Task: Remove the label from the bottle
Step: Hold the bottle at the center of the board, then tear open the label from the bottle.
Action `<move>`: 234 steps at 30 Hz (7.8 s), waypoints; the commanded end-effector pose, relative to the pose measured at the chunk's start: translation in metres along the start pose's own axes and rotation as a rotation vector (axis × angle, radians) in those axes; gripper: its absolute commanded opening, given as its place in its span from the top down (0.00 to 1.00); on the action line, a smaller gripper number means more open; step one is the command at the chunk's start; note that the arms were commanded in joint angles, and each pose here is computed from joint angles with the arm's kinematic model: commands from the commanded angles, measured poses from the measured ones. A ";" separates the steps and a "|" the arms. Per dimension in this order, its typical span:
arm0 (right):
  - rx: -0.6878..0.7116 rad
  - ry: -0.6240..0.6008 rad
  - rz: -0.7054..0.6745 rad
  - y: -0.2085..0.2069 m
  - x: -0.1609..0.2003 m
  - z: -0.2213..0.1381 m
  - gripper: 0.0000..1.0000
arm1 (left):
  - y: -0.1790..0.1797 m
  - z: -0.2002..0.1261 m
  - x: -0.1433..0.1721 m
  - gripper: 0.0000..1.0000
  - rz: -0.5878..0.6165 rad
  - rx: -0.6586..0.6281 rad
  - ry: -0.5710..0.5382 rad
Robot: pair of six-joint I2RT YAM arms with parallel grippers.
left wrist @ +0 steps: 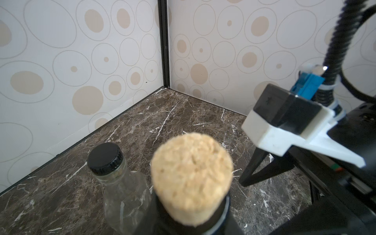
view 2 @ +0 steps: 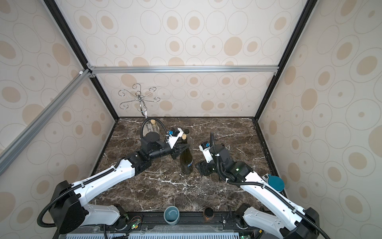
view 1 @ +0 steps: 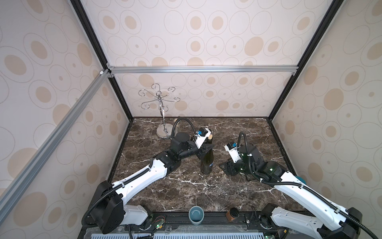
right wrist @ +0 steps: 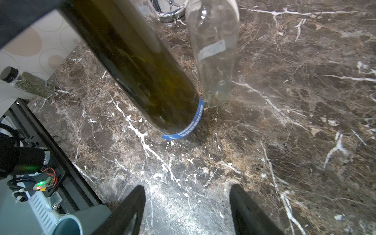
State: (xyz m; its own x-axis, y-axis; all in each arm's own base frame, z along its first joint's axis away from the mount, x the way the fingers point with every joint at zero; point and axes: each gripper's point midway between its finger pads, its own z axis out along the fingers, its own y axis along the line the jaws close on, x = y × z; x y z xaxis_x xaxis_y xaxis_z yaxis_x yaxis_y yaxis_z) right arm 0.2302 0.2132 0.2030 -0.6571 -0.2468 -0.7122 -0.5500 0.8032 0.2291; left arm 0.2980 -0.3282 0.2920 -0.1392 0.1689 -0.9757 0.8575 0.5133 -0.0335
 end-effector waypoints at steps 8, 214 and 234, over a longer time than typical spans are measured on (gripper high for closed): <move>0.019 -0.028 -0.013 0.017 0.001 0.022 0.34 | 0.019 -0.013 -0.038 0.88 -0.108 -0.172 -0.012; -0.073 -0.013 0.195 -0.013 0.012 0.075 1.00 | 0.001 0.004 -0.024 0.88 -0.154 -0.177 0.117; -0.080 -0.002 0.196 -0.013 0.010 0.076 1.00 | 0.001 0.005 -0.025 0.88 -0.148 -0.173 0.122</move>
State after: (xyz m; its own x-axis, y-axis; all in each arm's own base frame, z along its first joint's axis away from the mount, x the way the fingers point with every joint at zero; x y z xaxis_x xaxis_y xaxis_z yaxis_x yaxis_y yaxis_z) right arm 0.2689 0.2434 0.1403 -0.7546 -0.0900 -0.6500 -0.4523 0.7890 0.4158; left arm 0.3092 -0.3266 0.2920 -0.3472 0.2049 -0.9151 0.6996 0.7064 -0.1072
